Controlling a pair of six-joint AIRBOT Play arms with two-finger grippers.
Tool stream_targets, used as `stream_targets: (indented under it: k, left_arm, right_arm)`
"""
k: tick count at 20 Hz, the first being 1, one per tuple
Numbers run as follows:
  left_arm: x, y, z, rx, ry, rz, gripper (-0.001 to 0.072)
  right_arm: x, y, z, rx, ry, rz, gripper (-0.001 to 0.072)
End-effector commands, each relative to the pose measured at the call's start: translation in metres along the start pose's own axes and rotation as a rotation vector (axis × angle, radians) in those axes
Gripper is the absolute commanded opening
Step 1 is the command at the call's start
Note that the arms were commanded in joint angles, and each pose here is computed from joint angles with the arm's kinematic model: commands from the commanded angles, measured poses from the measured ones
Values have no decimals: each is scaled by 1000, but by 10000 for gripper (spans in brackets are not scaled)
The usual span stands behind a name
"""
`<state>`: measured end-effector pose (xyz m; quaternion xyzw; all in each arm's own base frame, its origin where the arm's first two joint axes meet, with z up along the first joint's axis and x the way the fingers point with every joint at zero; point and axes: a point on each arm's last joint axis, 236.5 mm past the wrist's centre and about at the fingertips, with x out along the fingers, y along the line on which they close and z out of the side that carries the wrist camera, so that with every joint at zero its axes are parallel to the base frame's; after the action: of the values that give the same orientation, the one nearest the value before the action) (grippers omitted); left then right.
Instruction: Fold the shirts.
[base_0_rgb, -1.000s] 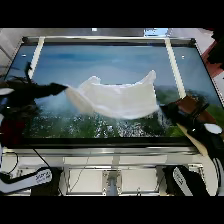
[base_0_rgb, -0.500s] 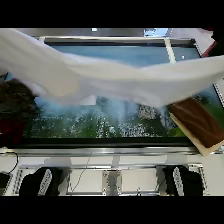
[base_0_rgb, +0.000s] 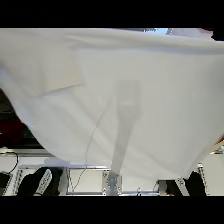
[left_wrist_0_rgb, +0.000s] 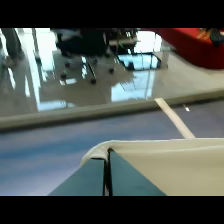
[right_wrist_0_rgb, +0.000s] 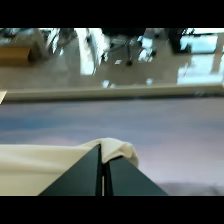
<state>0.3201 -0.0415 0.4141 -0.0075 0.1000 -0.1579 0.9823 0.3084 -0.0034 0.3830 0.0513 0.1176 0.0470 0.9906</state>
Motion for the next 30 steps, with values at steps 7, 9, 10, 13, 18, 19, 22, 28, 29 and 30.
stream_targets:
  k: [7,9,10,13,18,19,22,28,29,30]
  left_arm:
    - [215,71,-311,-258,733,30,12]
    - [250,91,-344,-273,722,122,13]
    - [263,99,-353,-286,698,150,13]
    - [279,112,-364,-310,659,186,13]
    - [254,90,-386,-320,823,125,13]
    - [248,86,-379,-291,827,105,13]
    - [228,69,-331,-245,769,66,13]
    - [175,15,-378,-279,992,-43,13]
    - [168,4,-400,-285,1037,-57,13]
    - [162,-7,-424,-286,1077,-66,13]
  right_arm:
    - [272,-28,-244,157,616,146,34]
    - [313,-35,-287,159,626,100,33]
    - [329,-39,-300,176,610,82,33]
    - [355,-58,-309,199,538,16,33]
    - [333,-67,-320,129,641,19,33]
    - [326,-69,-316,78,660,12,33]
    - [305,-73,-283,10,636,-8,33]
    - [263,-59,-321,-10,839,47,33]
    - [259,-58,-333,1,866,50,33]
    - [255,-57,-347,12,891,51,33]
